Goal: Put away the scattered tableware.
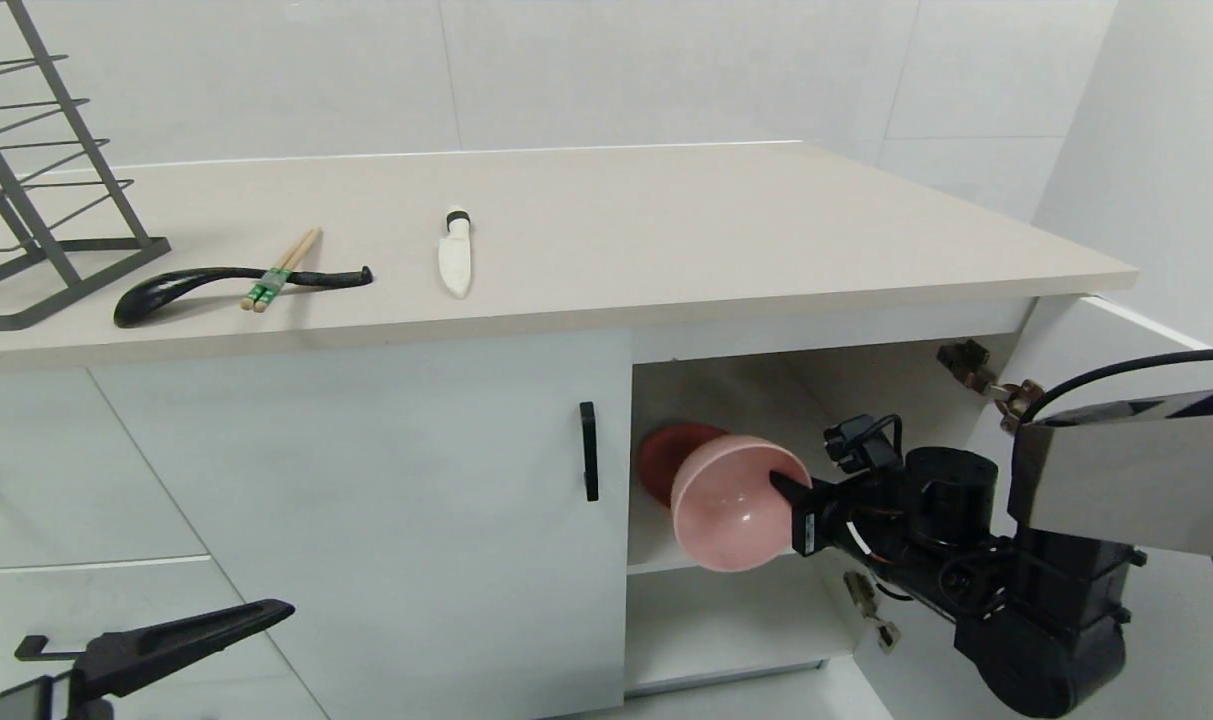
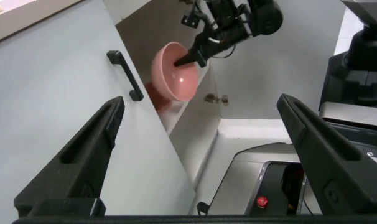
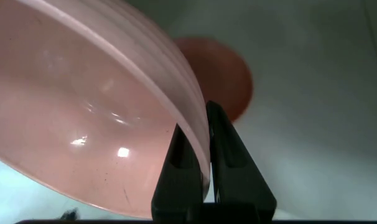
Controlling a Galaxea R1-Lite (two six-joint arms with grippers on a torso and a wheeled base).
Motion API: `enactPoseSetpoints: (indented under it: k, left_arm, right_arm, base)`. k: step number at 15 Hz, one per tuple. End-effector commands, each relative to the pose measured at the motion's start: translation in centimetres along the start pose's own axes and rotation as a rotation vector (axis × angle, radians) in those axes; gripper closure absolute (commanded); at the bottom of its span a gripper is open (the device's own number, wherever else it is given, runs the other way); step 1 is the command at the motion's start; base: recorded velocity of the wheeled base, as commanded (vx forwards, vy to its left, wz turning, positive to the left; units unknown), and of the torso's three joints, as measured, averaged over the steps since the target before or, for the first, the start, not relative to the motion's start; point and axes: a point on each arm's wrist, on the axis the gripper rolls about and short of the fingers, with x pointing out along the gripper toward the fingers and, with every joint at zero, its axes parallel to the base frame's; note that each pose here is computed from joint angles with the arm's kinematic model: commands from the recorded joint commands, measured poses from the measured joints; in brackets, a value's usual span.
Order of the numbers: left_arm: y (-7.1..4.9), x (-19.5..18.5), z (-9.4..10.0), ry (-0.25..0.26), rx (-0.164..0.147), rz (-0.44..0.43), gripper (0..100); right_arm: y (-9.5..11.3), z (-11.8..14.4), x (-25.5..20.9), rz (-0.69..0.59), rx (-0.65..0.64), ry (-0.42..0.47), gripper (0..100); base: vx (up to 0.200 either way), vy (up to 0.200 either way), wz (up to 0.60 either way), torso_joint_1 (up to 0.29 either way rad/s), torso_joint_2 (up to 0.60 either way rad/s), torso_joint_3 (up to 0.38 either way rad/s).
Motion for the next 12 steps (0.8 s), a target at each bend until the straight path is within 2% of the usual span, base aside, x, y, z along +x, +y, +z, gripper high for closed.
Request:
enactPoseSetpoints:
  k: [1,5,9,12]
  left_arm:
    - [0.0,0.1,-0.1,0.010,-0.003,-0.002,0]
    - [0.0,0.4,-0.5,0.040,-0.011,-0.011,0]
    - [0.0,0.4,-0.5,0.040,-0.011,-0.012,0]
    - [0.0,0.4,-0.5,0.036,-0.010,-0.008,0]
  right_arm:
    - [-0.4,-0.7,1.9,0.003,-0.007,-0.013,100]
    - [-0.7,-1.0,4.1,0.006,-0.002,-0.052,100]
    - [-1.3,-0.7,7.1,0.002,-0.009,-0.132,100]
    - [-1.4,-0.7,7.6,0.003,-0.011,-0.144,100]
  base:
    - [0.000,0.000,0.00,0.000,0.00,0.000]
    - [0.000,0.000,0.00,0.000,0.00,0.000]
    - [0.000,0.000,0.00,0.000,0.00,0.000]
    - [0.000,0.000,0.00,0.000,0.00,0.000]
